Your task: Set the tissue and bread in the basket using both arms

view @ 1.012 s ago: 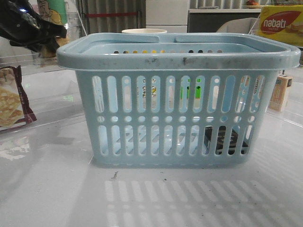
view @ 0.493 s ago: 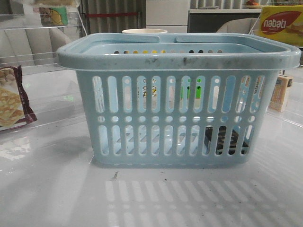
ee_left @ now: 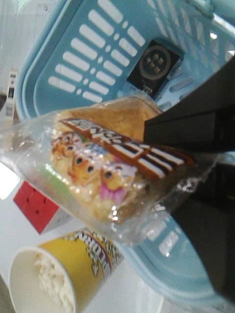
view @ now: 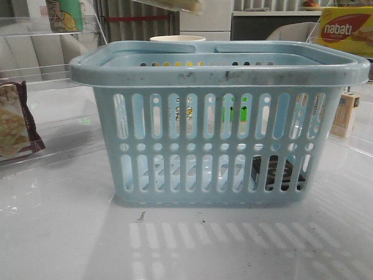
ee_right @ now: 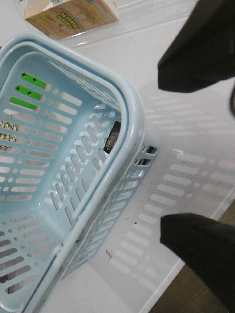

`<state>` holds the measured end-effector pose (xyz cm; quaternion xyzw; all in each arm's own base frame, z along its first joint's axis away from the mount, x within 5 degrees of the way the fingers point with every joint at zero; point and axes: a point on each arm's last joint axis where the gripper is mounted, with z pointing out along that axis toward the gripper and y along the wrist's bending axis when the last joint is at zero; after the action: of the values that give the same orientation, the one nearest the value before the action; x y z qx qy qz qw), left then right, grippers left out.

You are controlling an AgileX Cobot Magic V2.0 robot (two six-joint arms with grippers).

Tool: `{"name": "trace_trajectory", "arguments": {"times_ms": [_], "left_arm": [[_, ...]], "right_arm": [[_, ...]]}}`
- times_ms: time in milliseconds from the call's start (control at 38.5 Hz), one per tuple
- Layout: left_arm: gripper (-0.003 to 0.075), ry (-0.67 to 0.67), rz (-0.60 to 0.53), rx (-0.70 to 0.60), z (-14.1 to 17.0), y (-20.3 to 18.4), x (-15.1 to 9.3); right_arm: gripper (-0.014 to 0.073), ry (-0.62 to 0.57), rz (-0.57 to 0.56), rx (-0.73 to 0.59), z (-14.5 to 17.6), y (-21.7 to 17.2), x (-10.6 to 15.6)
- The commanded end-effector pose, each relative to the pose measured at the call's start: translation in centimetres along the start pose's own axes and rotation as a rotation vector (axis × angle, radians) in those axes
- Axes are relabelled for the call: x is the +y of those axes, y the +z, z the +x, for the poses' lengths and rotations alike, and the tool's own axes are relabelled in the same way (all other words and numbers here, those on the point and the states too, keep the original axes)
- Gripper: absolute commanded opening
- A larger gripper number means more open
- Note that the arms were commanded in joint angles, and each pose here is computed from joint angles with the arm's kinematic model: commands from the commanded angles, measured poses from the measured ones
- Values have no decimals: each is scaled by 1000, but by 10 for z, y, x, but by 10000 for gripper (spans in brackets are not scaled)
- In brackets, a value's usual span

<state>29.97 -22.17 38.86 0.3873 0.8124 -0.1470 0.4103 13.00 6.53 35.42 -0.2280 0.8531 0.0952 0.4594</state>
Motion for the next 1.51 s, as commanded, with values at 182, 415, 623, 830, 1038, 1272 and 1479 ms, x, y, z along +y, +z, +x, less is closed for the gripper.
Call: {"name": "trace_trajectory", "arguments": {"times_ms": [182, 415, 623, 830, 1038, 1272, 1479], "left_arm": [[449, 35, 40, -80, -14, 17, -24], [441, 47, 31, -89, -17, -14, -22], [435, 47, 33, -122, -13, -78, -29], [435, 46, 31, -136, 23, -124, -40], [435, -39, -28, -94, 79, -152, -47], [435, -140, -115, -111, 134, -180, -52], [435, -155, -118, -144, 172, -195, -60]], "right_arm": [[612, -20, 15, -98, -13, -7, -2], [612, -20, 15, -98, -13, -7, -2], [612, -20, 15, -98, -13, -7, -2], [612, -20, 15, -98, -13, -7, -2], [612, -20, 15, -98, -13, -7, -2], [612, -20, 14, -81, -11, -7, -1], [612, -20, 13, -39, -8, -6, -1]]}}
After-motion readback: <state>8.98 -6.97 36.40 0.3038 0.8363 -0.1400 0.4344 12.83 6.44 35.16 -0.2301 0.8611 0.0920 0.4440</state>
